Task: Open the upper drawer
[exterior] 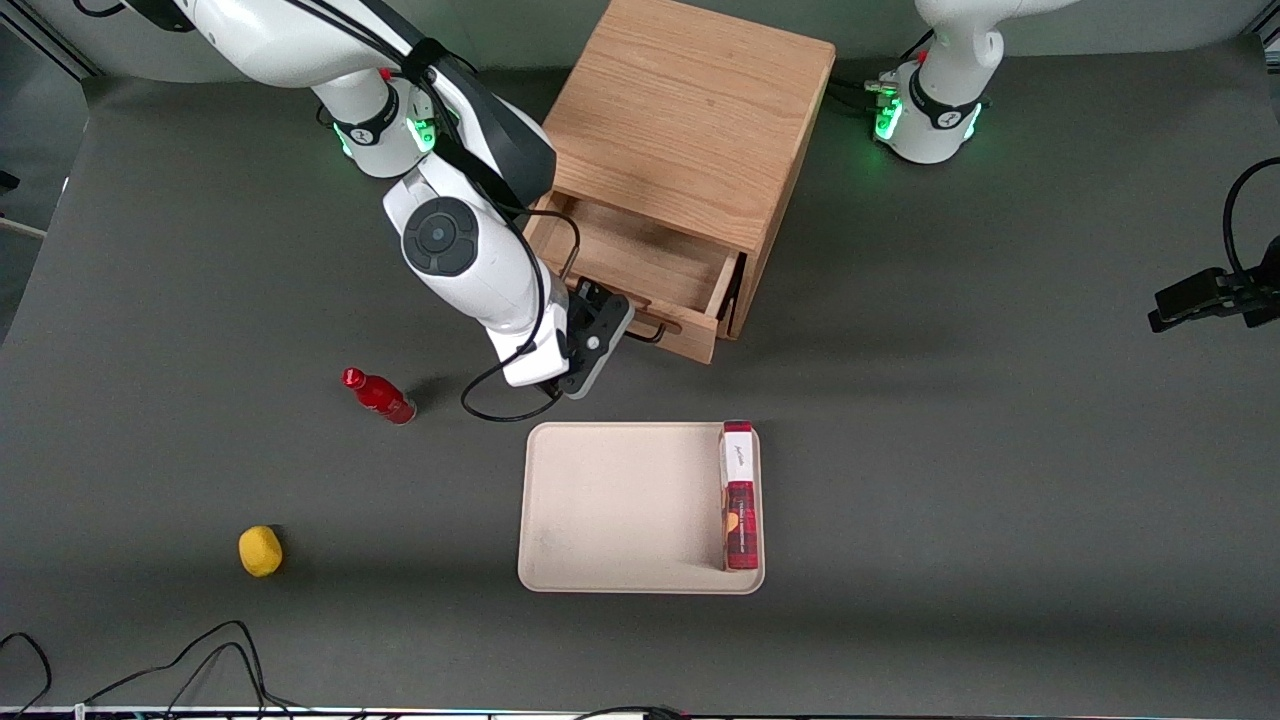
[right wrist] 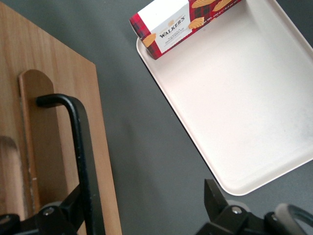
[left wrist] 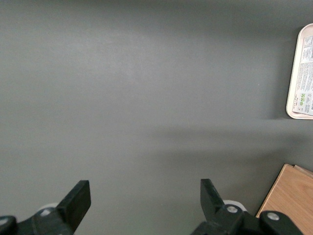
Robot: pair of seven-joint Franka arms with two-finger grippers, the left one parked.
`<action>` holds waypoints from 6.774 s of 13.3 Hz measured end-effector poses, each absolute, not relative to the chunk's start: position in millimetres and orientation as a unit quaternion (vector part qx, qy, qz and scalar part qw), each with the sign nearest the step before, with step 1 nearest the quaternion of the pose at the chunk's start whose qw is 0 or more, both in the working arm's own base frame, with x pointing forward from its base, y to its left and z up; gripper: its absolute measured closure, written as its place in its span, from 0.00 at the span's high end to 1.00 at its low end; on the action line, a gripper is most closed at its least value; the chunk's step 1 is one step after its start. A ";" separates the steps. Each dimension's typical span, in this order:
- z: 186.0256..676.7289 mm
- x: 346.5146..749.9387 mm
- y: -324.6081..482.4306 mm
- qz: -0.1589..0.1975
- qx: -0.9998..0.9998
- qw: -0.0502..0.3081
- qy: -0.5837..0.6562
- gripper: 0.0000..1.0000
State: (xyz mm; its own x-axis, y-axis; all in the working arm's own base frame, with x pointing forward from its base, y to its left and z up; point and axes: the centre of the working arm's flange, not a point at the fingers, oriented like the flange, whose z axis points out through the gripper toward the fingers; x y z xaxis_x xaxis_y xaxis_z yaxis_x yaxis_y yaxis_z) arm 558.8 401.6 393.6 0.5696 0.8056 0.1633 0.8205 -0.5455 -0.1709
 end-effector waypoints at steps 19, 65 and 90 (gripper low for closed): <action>383.6 610.7 370.5 -0.052 -0.880 0.108 -0.460 1.00; 547.6 627.7 242.4 0.019 -0.936 0.076 -0.343 1.00; 617.1 526.7 4.9 0.087 -0.996 0.021 0.003 1.00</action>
State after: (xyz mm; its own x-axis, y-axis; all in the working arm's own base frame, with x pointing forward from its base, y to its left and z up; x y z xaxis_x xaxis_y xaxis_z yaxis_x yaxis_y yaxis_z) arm 526.7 4.9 617.1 0.9847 -0.0026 -0.1742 -0.0098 -0.9991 -0.0405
